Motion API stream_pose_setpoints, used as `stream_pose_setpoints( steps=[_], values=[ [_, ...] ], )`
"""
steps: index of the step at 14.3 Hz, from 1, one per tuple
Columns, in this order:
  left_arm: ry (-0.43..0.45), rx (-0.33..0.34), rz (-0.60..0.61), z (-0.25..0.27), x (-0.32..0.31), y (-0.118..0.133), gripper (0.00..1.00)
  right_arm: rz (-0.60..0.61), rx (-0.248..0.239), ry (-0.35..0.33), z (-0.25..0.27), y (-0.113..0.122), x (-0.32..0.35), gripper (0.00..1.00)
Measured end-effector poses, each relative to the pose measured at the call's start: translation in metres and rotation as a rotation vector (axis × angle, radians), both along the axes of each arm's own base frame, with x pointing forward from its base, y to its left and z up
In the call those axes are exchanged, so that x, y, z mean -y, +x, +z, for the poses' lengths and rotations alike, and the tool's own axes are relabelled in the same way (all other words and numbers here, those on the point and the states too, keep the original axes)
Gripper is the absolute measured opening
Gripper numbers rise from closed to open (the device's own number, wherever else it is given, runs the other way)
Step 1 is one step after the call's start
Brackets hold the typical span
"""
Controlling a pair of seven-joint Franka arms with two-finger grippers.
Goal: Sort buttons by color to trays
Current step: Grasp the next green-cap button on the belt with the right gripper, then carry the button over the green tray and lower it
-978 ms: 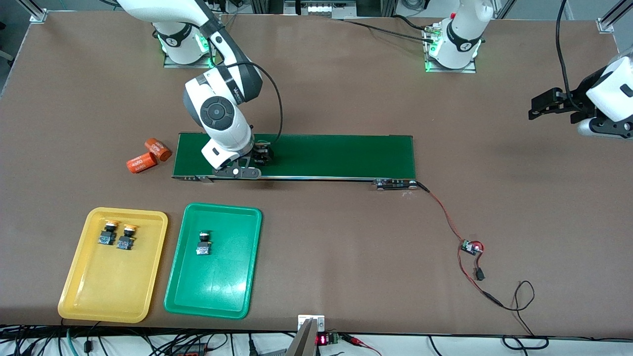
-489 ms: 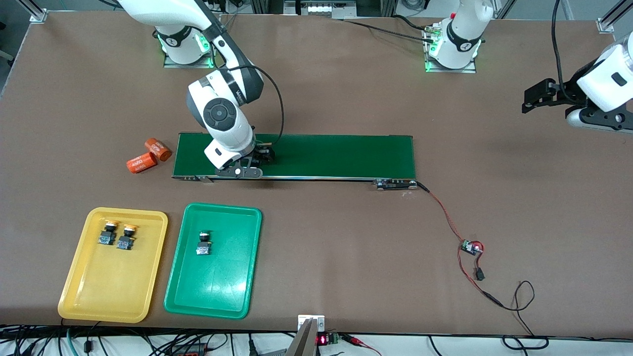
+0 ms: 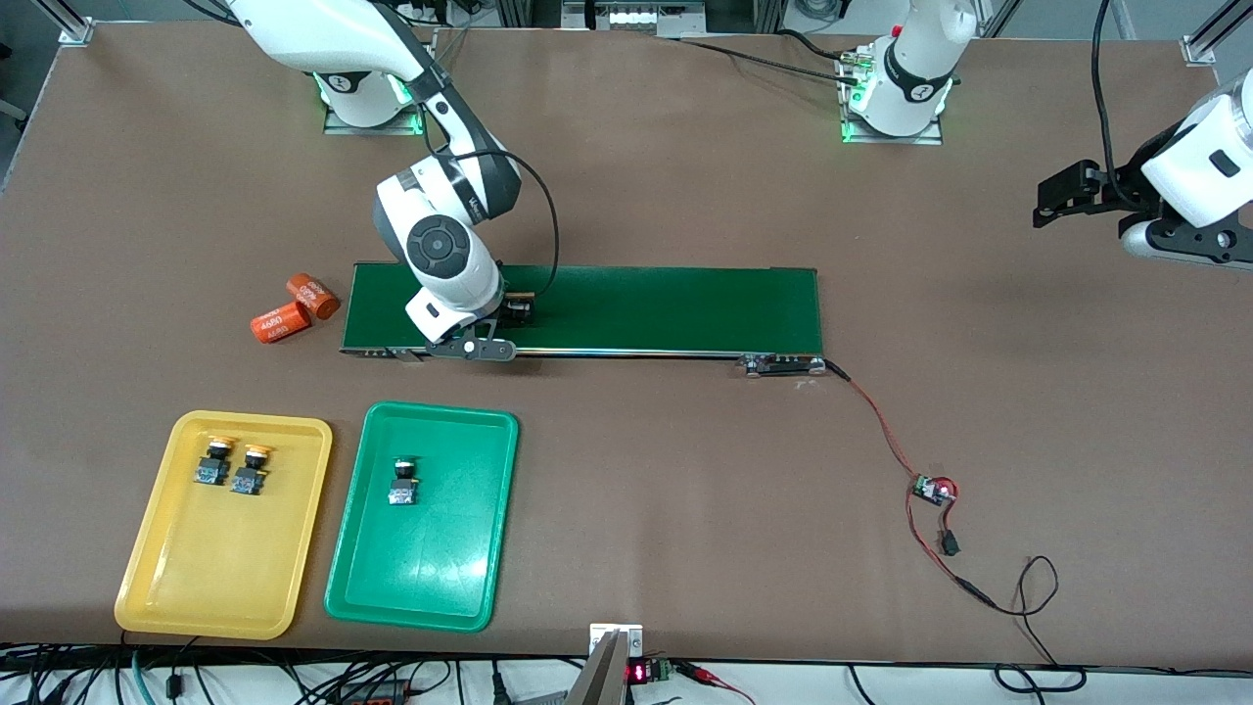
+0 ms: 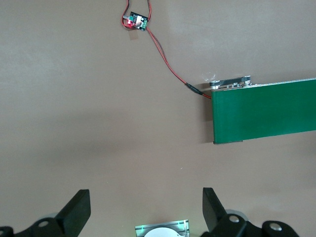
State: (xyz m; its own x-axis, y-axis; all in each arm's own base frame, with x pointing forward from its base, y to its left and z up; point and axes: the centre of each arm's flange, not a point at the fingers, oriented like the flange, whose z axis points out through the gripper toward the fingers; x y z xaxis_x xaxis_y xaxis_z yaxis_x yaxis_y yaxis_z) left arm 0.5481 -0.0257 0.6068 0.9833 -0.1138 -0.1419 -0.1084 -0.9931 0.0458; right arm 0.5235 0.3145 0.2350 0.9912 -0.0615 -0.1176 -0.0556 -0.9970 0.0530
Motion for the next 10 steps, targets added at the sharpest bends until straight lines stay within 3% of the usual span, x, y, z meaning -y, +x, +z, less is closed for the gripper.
stream_pose_setpoints(
  steps=[3,7,10],
  values=[
    [0.000,-0.003,0.000,-0.002,0.000,0.001,1.00,-0.008,0.005,0.002,0.006,0.003,0.004,0.41],
    [0.000,-0.002,0.000,-0.001,0.000,0.001,1.00,-0.048,-0.005,-0.011,0.042,0.026,0.022,0.41],
    [-0.001,-0.002,-0.002,-0.001,0.001,0.001,1.00,-0.052,0.052,0.017,0.103,0.059,0.031,0.41]
  ],
)
